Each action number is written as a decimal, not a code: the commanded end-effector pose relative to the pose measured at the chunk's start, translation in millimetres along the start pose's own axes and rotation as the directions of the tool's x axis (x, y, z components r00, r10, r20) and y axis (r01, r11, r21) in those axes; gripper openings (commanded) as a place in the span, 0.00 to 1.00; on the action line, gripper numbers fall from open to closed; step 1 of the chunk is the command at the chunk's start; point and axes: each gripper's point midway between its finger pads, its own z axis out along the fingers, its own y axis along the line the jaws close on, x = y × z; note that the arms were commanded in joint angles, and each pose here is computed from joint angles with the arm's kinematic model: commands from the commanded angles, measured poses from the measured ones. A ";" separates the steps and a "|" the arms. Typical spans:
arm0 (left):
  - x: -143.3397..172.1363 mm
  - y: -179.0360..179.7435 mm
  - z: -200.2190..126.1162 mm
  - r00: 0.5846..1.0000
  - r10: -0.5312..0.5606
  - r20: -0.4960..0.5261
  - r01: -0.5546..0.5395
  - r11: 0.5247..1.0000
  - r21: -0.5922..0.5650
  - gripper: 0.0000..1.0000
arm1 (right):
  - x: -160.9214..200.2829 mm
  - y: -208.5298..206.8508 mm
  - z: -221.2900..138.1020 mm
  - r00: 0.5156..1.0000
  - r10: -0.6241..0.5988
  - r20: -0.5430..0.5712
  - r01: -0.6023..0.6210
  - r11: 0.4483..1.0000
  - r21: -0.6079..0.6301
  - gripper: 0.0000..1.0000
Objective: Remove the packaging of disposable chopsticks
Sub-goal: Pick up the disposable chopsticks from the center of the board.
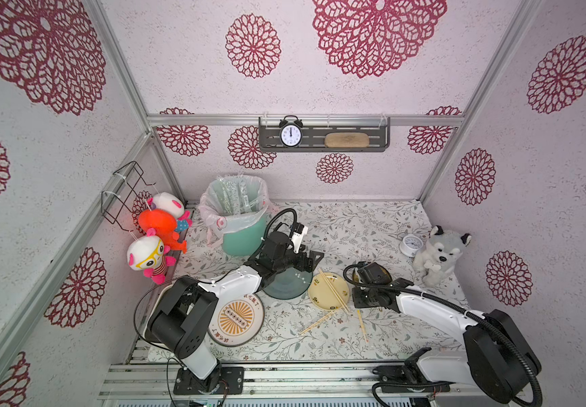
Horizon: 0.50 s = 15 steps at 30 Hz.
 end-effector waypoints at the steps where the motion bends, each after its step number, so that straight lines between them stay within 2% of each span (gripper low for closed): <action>1: -4.6 -17.5 -0.5 0.998 0.062 0.009 -0.063 0.997 0.049 0.89 | 0.9 -3.9 -15.6 0.998 0.055 0.001 -0.055 0.998 0.012 0.40; 2: -5.5 -23.8 -3.3 0.996 0.081 0.026 -0.082 0.995 0.053 0.88 | 4.0 -5.6 -22.0 0.998 0.067 0.000 -0.067 0.998 0.017 0.41; 4: -3.6 -39.5 -8.1 0.995 0.094 0.030 -0.097 0.991 0.087 0.76 | 13.0 -5.9 -32.9 0.995 0.100 -0.005 -0.100 0.995 0.002 0.43; 5: -1.4 -49.7 -9.7 0.995 0.094 0.017 -0.095 0.989 0.111 0.73 | 19.1 -4.2 -37.4 0.993 0.115 -0.019 -0.115 0.993 -0.014 0.45; 6: 3.7 -59.3 -11.6 0.995 0.095 -0.008 -0.093 0.987 0.130 0.73 | 26.4 -2.8 -40.5 0.991 0.131 -0.039 -0.132 0.991 -0.020 0.57; 7: 7.0 -66.8 -13.4 0.995 0.099 -0.017 -0.096 0.986 0.138 0.72 | 34.6 -4.6 -41.7 0.988 0.142 -0.067 -0.143 0.990 -0.007 0.64; 9: 18.8 -78.6 -19.3 0.996 0.087 -0.029 -0.082 0.986 0.143 0.72 | 49.4 -1.0 -41.9 0.985 0.136 -0.109 -0.135 0.991 0.010 0.69; 10: 22.1 -81.6 -22.8 0.997 0.076 -0.020 -0.073 0.988 0.139 0.72 | 55.3 0.8 -41.3 0.984 0.127 -0.122 -0.126 0.992 0.020 0.82; 14: 39.3 -92.0 -38.8 1.000 0.028 0.010 -0.029 0.991 0.129 0.72 | 65.0 5.7 -47.0 0.988 0.105 -0.113 -0.102 0.994 0.030 0.88; 15: 45.5 -94.3 -40.0 1.000 0.022 0.004 -0.022 0.992 0.123 0.72 | 67.6 6.8 -47.2 0.989 0.103 -0.109 -0.102 0.995 0.017 0.99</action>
